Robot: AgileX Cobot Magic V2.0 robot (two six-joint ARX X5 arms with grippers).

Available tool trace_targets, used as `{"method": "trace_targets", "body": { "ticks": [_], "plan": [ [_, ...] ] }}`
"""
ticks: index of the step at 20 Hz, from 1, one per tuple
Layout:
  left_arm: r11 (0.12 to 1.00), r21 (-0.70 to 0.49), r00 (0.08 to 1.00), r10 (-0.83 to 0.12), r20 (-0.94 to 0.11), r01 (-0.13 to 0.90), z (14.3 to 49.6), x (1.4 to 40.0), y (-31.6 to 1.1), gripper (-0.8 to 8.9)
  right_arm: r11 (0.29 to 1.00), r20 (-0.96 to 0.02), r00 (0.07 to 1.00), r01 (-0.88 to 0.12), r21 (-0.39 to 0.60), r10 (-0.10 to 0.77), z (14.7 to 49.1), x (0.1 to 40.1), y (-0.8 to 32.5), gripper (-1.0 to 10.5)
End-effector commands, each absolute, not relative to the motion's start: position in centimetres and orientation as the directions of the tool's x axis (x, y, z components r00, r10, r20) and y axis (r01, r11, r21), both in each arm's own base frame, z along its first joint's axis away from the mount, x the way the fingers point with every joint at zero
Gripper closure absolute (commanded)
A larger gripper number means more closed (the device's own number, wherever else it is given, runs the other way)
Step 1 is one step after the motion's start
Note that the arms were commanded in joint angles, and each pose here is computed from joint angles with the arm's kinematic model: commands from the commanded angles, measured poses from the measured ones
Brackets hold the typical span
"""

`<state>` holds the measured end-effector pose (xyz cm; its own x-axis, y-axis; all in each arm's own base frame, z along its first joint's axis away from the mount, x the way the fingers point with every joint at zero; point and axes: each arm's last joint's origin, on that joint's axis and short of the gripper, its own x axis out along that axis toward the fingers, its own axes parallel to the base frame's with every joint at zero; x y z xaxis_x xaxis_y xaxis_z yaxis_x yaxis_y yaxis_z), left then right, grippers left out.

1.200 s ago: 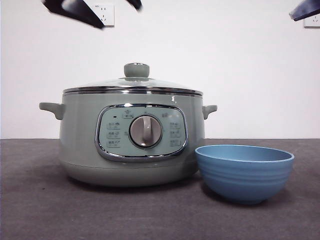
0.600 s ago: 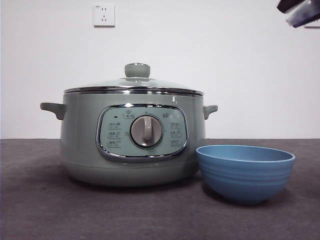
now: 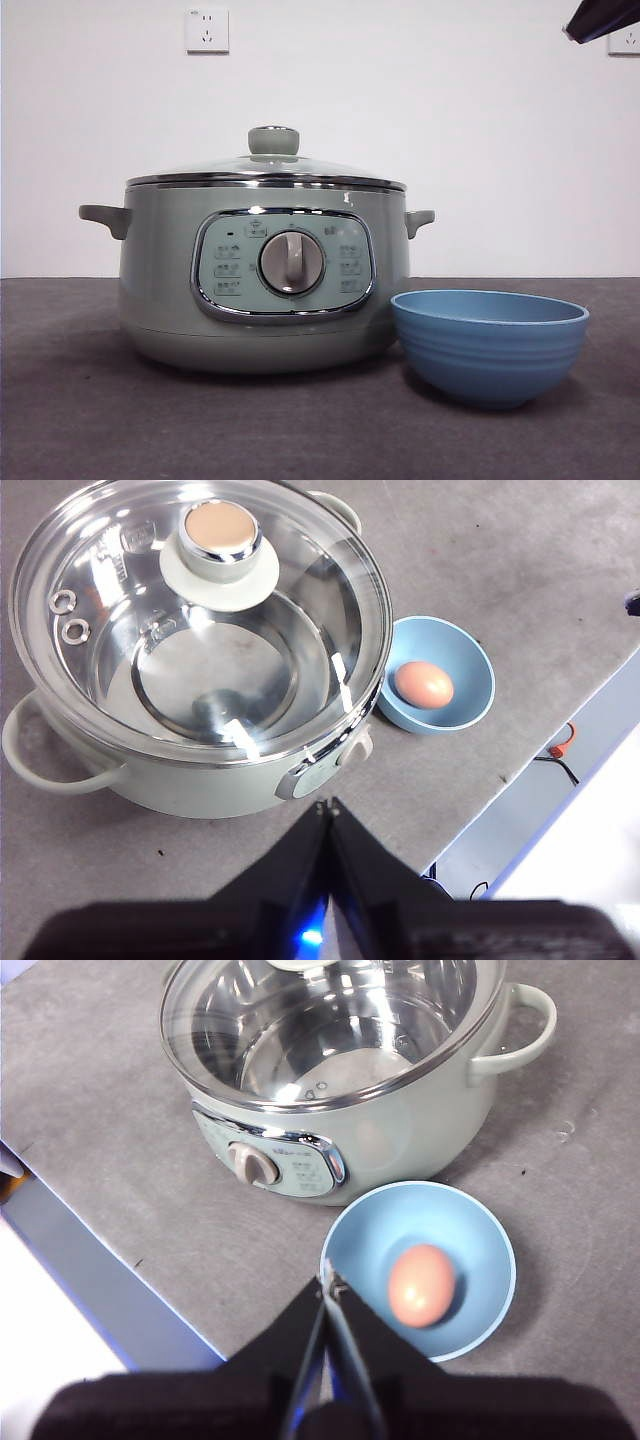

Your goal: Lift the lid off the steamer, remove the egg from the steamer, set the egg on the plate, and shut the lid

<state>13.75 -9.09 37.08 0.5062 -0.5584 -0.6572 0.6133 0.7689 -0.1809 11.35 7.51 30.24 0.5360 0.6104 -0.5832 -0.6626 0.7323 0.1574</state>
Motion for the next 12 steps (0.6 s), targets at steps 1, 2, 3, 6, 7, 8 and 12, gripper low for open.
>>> {"method": "trace_targets", "body": {
  "ticks": [1, 2, 3, 6, 7, 8, 12],
  "plan": [
    [0.77, -0.175, 0.52, -0.561, -0.644, 0.614, 37.3, 13.8, -9.2, 8.18, 0.735, -0.589, 0.533, -0.659, 0.162, 0.608, 30.0, 11.4, 7.5, 9.5],
    [0.772, -0.17, 0.532, -0.561, -0.634, 0.612, 37.4, 13.9, -9.2, 8.18, 0.735, -0.589, 0.533, -0.659, 0.162, 0.608, 30.0, 11.4, 7.5, 9.5],
    [0.771, -0.169, 0.534, -0.563, -0.631, 0.614, 37.4, 13.9, -9.2, 8.18, 0.735, -0.589, 0.533, -0.659, 0.162, 0.608, 30.0, 11.4, 7.5, 9.5],
    [0.784, -0.004, 0.65, -0.518, -0.556, 0.621, 38.2, 14.5, -8.9, 8.17, 0.735, -0.589, 0.533, -0.659, 0.162, 0.608, 30.0, 11.4, 7.5, 9.5],
    [0.801, 0.057, 0.715, -0.497, -0.492, 0.596, 38.9, 14.8, -8.5, 8.17, 0.735, -0.59, 0.532, -0.659, 0.163, 0.608, 29.9, 11.4, 7.5, 9.5],
    [0.822, 0.105, 0.779, -0.479, -0.404, 0.56, 39.8, 15.1, -7.6, 8.17, 0.735, -0.59, 0.532, -0.659, 0.163, 0.607, 29.9, 11.4, 7.5, 9.5],
    [0.899, 0.145, 0.911, -0.41, -0.052, 0.413, 39.0, 14.4, -3.8, 8.17, 0.735, -0.591, 0.532, -0.658, 0.163, 0.607, 29.9, 11.4, 7.5, 9.5]
  ]
}}
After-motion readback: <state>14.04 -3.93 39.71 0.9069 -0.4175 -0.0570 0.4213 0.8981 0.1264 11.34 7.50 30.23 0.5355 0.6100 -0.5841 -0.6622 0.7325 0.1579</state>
